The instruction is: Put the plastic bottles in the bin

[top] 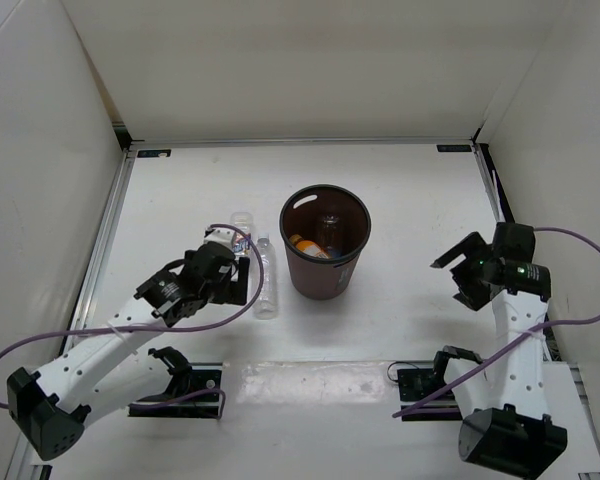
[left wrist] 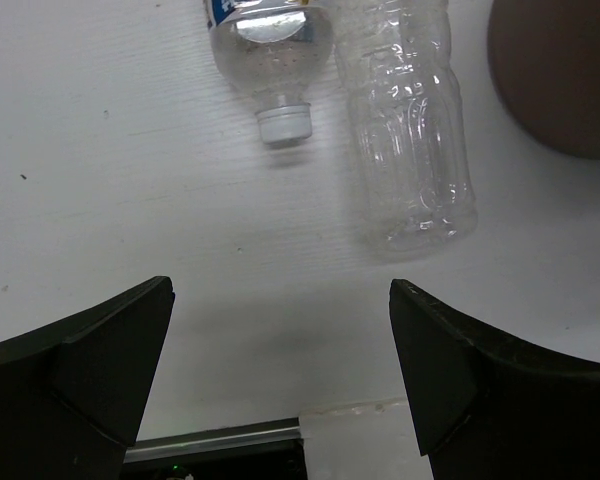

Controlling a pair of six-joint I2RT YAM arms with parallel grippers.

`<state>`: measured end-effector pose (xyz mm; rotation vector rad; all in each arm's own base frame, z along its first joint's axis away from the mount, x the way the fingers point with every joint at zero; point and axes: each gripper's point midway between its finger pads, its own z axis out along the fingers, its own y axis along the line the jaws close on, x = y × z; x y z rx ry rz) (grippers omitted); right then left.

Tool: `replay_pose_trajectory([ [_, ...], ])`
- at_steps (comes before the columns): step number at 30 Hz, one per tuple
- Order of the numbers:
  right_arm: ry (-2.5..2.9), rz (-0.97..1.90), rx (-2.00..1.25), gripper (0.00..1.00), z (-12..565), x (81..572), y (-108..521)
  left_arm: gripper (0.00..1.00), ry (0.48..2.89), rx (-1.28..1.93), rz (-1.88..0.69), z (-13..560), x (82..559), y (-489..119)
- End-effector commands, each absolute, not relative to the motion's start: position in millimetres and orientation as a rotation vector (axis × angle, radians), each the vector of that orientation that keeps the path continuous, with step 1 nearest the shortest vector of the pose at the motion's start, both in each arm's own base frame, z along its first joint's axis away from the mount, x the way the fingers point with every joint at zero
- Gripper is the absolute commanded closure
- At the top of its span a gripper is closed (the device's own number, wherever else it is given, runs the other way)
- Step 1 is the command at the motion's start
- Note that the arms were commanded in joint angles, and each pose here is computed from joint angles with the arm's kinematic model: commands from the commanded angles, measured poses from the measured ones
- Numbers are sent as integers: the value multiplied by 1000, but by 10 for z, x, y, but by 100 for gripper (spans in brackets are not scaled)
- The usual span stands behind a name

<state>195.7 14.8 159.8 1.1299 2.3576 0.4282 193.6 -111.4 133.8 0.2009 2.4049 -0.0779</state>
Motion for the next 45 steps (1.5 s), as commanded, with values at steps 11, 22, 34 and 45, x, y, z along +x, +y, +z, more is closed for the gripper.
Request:
replay_pose_trajectory([
  [11, 2441, 126, 857, 10, 1510, 2058, -82, 0, 2454, 233, -276, 1355, 2201, -1625],
  [22, 2484, 1, 445, 10, 1594, 2216, 94, 0, 2541, 141, -371, 1137, 2371, -1819],
  [34, 2442, 29, 88, 10, 1742, 2343, 491, 0, 2563, 83, -399, 1128, 2629, -2064],
  [45, 2404, 35, -120, 10, 1830, 2324, 694, 0, 2645, 33, -316, 866, 2705, -2070],
])
